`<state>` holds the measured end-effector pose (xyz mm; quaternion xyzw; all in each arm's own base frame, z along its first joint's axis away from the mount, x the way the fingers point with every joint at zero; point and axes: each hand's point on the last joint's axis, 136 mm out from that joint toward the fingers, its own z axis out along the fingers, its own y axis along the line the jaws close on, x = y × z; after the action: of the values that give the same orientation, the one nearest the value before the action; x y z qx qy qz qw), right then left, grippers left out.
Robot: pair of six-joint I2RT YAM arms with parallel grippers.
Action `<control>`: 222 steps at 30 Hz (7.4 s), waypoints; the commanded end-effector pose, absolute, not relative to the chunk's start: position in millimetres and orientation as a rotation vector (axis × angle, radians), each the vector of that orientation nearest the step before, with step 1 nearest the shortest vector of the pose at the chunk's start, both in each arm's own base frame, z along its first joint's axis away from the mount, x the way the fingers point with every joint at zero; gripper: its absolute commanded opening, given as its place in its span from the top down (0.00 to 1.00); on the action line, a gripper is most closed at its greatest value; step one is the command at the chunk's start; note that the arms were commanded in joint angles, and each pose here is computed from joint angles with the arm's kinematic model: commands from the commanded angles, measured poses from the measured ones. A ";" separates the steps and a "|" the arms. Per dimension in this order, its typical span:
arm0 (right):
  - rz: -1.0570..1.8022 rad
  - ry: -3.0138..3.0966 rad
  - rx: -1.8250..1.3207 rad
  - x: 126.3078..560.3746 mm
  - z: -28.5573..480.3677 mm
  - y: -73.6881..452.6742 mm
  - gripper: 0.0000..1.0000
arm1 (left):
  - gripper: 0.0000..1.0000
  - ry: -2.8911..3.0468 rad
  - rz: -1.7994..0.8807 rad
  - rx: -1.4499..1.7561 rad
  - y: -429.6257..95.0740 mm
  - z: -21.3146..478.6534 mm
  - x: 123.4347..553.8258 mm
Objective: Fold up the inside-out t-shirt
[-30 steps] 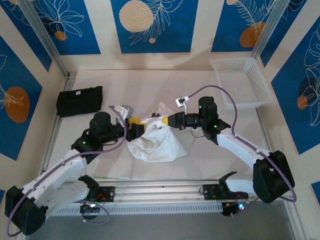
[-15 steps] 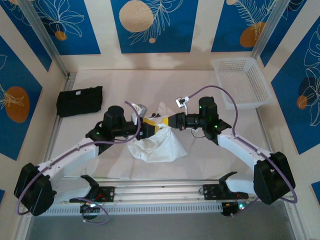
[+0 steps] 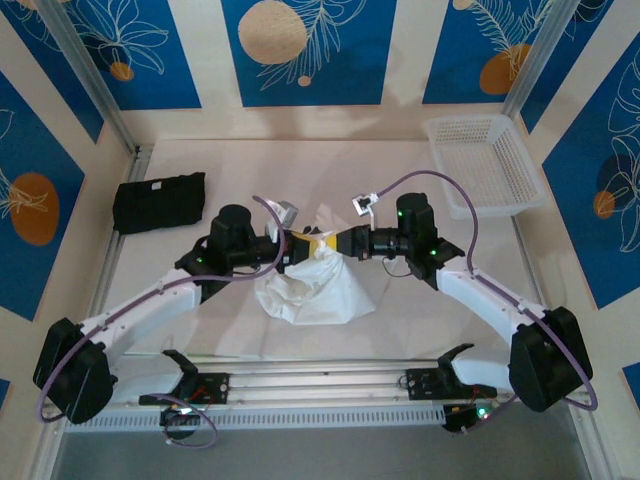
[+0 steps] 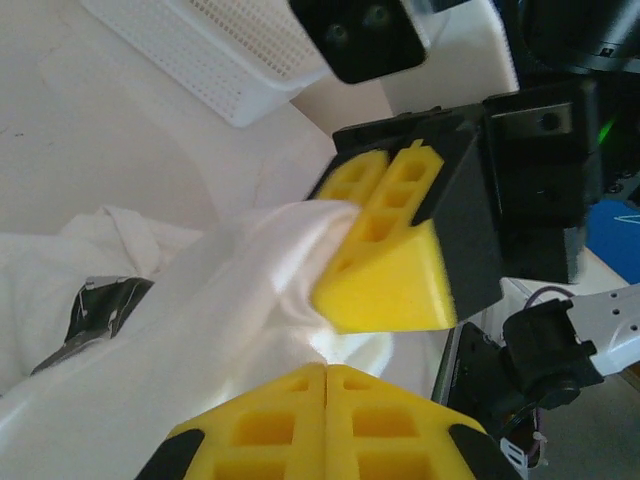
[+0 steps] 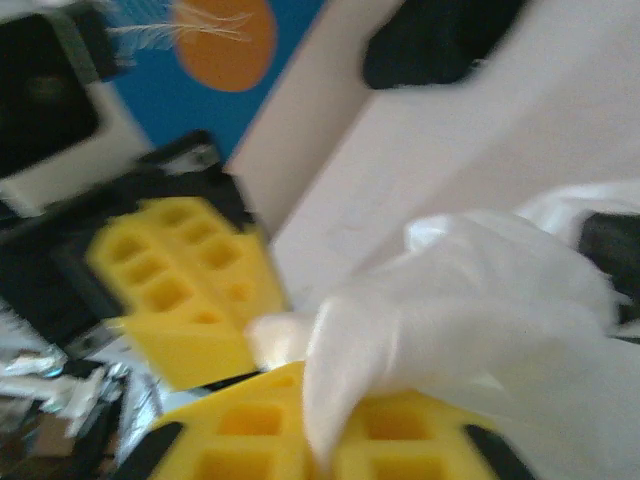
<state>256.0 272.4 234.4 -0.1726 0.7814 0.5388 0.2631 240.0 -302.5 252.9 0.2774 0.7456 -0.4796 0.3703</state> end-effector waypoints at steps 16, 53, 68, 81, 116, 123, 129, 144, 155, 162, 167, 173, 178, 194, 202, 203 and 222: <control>1.020 1.900 -0.678 210.2 267.4 248.6 0.52 | 1.00 1.855 -1.116 0.580 -322.2 335.6 229.0; 1.391 1.764 -0.641 228.9 269.3 252.5 1.00 | 0.41 2.023 -0.865 0.719 -286.4 239.4 246.7; 1.349 1.772 -0.670 223.2 261.9 242.6 1.00 | 0.65 2.088 -0.942 0.682 -301.6 212.2 271.9; 1.131 1.959 -0.439 253.1 234.0 216.3 0.94 | 1.00 1.860 -1.389 0.596 -301.3 276.2 256.1; 1.305 1.880 -0.689 209.0 270.1 269.8 0.64 | 1.00 1.806 -1.588 0.491 -295.5 301.7 245.1; 1.310 1.856 -0.625 222.1 272.9 273.3 0.63 | 1.00 1.807 -1.585 0.495 -295.1 299.7 244.4; 1.311 1.853 -0.594 228.9 276.9 275.1 0.85 | 1.00 1.805 -1.584 0.501 -295.3 297.4 243.4; 1.541 1.796 -0.606 204.8 329.5 263.7 1.00 | 0.63 2.017 -1.115 0.462 -267.8 230.2 271.3; 1.515 1.921 -0.422 234.9 313.2 267.2 1.00 | 0.55 1.907 -0.938 0.608 -271.6 258.0 221.5; 1.546 1.922 -0.401 237.0 315.0 269.4 1.00 | 0.51 1.951 -0.901 0.731 -310.8 240.5 218.6; 1.538 1.935 -0.391 235.5 317.6 265.2 1.00 | 0.79 1.932 -0.872 0.759 -329.4 236.5 236.9; 1.460 2.024 -0.328 247.1 308.4 248.7 1.00 | 1.00 1.792 -1.131 0.927 -334.1 257.9 204.9; 1.358 2.090 -0.392 255.6 297.8 244.0 0.88 | 1.00 1.611 -1.315 0.994 -321.1 280.4 183.4; 1.415 1.847 -0.763 198.2 288.5 243.0 0.63 | 1.00 1.470 -1.509 1.004 -308.3 299.3 187.7; 1.334 1.731 -0.849 191.9 284.0 256.7 0.60 | 1.00 1.495 -1.507 0.985 -308.0 298.6 189.9; 1.315 1.732 -0.850 194.1 283.0 259.4 0.60 | 1.00 1.497 -1.510 0.987 -308.1 298.3 189.3; 1.273 1.652 -0.833 214.2 307.5 278.5 0.60 | 1.00 1.523 -1.503 1.003 -307.8 288.6 187.8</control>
<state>212.3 276.7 287.9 -0.3254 0.6839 0.5098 0.4080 191.9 -309.2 285.3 0.3760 0.6100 -0.5870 0.3767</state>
